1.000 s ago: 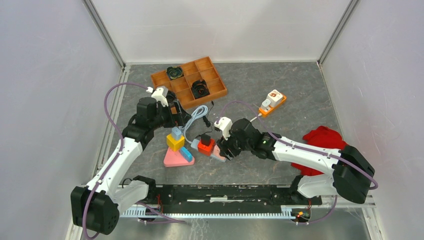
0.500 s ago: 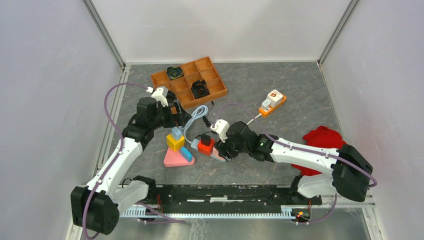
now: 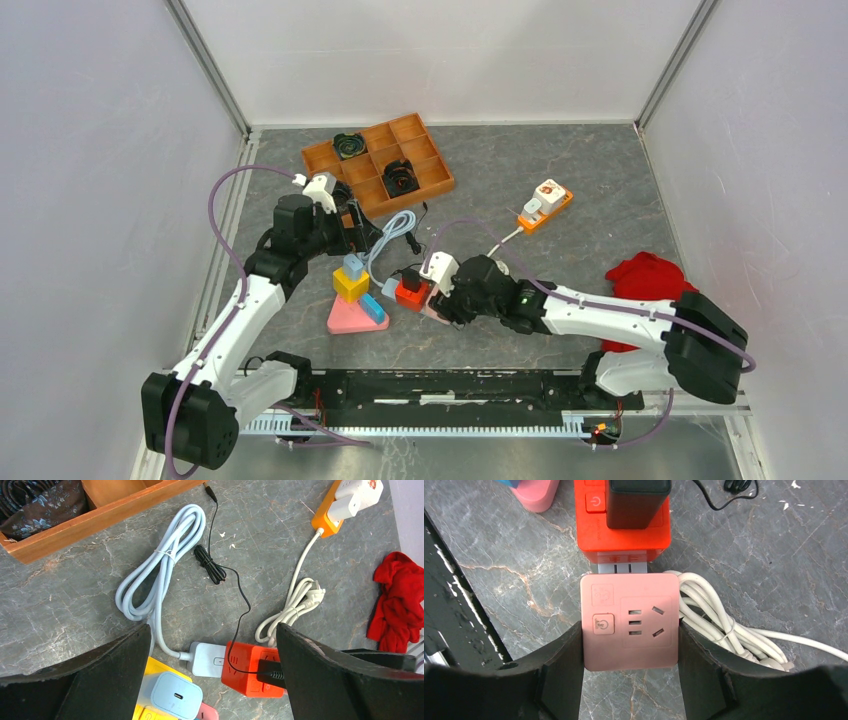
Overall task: Insert the plug
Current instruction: Insert the plug into the socket.
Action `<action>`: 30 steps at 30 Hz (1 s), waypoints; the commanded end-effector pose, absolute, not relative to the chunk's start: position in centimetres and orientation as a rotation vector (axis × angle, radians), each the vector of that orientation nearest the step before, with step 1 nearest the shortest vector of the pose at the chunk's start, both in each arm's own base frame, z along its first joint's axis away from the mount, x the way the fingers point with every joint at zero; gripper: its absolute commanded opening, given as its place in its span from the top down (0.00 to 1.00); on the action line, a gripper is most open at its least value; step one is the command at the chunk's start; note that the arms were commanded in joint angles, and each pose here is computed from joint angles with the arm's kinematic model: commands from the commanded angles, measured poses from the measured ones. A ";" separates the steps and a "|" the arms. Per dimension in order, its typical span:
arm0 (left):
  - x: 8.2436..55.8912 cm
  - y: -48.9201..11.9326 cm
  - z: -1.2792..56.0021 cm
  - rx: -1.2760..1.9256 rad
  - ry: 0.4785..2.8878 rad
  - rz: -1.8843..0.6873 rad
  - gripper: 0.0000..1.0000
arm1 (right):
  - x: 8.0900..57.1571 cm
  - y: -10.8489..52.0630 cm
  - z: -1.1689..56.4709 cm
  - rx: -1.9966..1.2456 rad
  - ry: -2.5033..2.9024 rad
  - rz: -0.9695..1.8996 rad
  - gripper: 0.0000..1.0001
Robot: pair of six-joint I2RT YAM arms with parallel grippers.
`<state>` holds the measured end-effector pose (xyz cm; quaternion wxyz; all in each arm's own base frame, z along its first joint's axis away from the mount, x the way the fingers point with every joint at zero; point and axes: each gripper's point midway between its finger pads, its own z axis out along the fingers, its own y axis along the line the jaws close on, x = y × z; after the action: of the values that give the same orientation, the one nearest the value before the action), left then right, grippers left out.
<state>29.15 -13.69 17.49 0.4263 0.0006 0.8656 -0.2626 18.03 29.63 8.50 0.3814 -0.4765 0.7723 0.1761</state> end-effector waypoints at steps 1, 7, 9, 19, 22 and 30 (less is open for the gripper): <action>29.7 -13.5 18.1 0.038 2.123 -0.629 0.00 | 16.6 27.0 3.6 -1.376 2.081 0.348 0.86; 29.7 -13.2 17.9 0.031 2.128 -0.611 0.00 | 16.0 26.1 1.2 -1.433 2.115 0.323 0.87; 29.8 -13.2 17.9 0.032 2.129 -0.607 0.00 | 15.6 25.7 0.5 -1.437 2.132 0.328 0.86; 29.9 -13.0 17.5 0.024 2.143 -0.590 0.00 | 14.1 24.4 -1.7 -1.442 2.198 0.344 0.87; 30.1 -13.1 17.8 0.028 2.132 -0.594 0.00 | 14.8 25.4 -0.4 -1.428 2.169 0.350 0.80; 30.4 -13.3 19.0 0.022 2.114 -0.615 0.00 | 17.5 31.9 10.0 -1.303 1.950 0.535 0.25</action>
<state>29.47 -13.32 16.83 0.4223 -0.0072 0.8713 -0.2499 17.83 30.53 7.76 0.3695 -0.5066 0.7571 0.1834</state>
